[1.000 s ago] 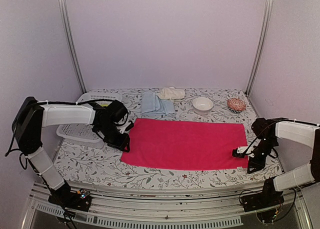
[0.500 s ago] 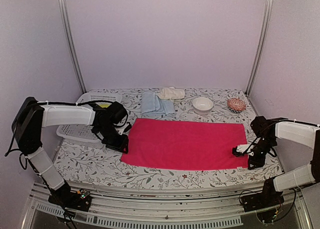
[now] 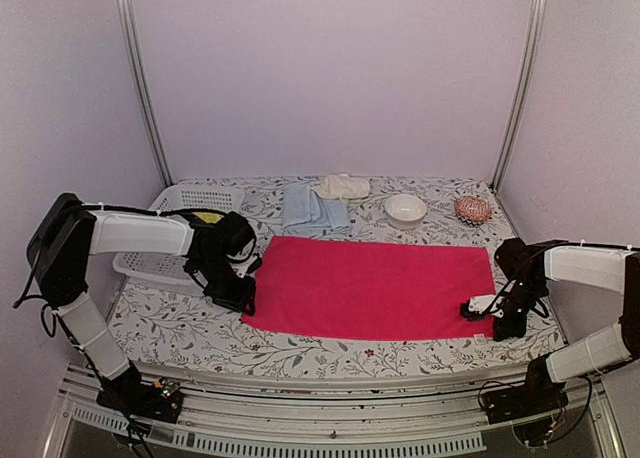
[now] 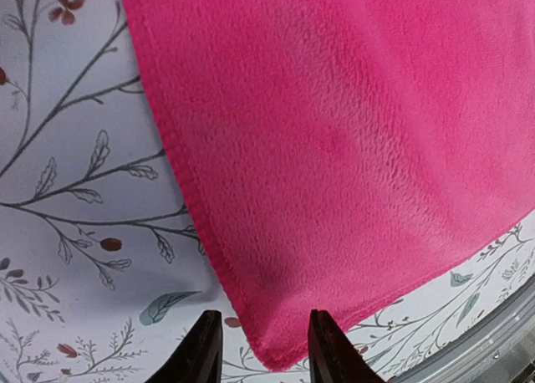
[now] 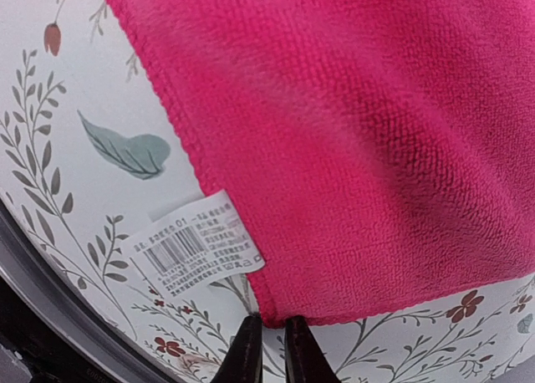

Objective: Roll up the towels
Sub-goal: Adjust the towel at the center of the board, then pick up the towel from the center of the board.

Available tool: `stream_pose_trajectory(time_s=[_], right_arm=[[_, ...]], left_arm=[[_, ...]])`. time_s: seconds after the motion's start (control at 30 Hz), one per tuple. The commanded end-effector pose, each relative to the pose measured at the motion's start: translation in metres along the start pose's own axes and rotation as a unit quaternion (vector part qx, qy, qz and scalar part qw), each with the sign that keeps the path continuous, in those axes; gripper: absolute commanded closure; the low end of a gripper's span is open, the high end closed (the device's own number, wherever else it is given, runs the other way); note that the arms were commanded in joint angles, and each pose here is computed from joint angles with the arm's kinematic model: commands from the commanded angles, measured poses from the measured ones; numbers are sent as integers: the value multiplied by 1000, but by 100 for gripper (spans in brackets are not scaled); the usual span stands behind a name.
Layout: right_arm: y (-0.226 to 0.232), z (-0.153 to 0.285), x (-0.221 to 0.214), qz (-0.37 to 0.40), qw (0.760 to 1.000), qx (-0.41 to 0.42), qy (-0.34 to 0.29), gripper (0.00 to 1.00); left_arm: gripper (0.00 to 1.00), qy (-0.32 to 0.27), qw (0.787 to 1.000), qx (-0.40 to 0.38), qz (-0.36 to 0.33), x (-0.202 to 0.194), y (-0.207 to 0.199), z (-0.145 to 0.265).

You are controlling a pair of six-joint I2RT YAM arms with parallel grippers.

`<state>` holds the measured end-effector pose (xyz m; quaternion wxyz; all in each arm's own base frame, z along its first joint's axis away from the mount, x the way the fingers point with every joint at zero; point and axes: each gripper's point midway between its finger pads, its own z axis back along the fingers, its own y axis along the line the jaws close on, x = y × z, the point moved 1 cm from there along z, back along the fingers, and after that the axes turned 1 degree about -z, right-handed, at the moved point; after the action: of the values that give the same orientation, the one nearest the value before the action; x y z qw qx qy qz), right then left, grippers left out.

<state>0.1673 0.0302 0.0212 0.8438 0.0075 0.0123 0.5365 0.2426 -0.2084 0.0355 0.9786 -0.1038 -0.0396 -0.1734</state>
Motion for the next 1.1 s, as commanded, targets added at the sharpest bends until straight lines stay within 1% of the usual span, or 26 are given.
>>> stream_pose_trajectory(time_s=[0.0,0.07,0.1,0.17,0.2,0.27,0.33,0.37,0.5,0.7,0.8,0.93,1.0,1.07], right_arm=[[3,-10,-10,3,1000,-3,26,90],[4,-10,-11,6,1000,-4,27,94],[4,-10,-12,7,1000,-4,29,97],[7,-12,-14,12,999,2,33,97],[9,-13,-17,12,999,4,37,97],[14,-14,-23,15,999,7,47,98],[20,-14,-28,23,998,8,52,98],[23,-12,-30,26,998,9,53,98],[33,-7,-40,43,997,14,63,98],[36,0,-57,76,994,4,83,98],[37,1,-64,96,990,11,99,98],[37,-2,-73,107,986,21,125,97],[35,-1,-74,109,985,23,131,97],[33,3,-72,110,985,23,129,92]], left_arm=[[62,32,999,-5,8,-17,-1,-11],[62,41,999,2,9,-23,1,-13],[65,43,999,3,10,-25,2,-13],[71,48,999,3,12,-30,2,-15],[78,50,999,2,14,-32,2,-15],[88,52,998,-2,18,-35,0,-15],[97,51,998,-6,21,-39,-2,-12],[100,49,998,-9,23,-40,-3,-11],[100,45,998,-24,37,-51,-9,-2],[100,50,997,-29,49,-72,-19,11],[100,56,996,-37,55,-82,-25,11],[100,74,995,-47,46,-95,-35,4],[93,86,994,-50,36,-102,-40,2],[85,87,995,-36,30,-102,-38,6]])
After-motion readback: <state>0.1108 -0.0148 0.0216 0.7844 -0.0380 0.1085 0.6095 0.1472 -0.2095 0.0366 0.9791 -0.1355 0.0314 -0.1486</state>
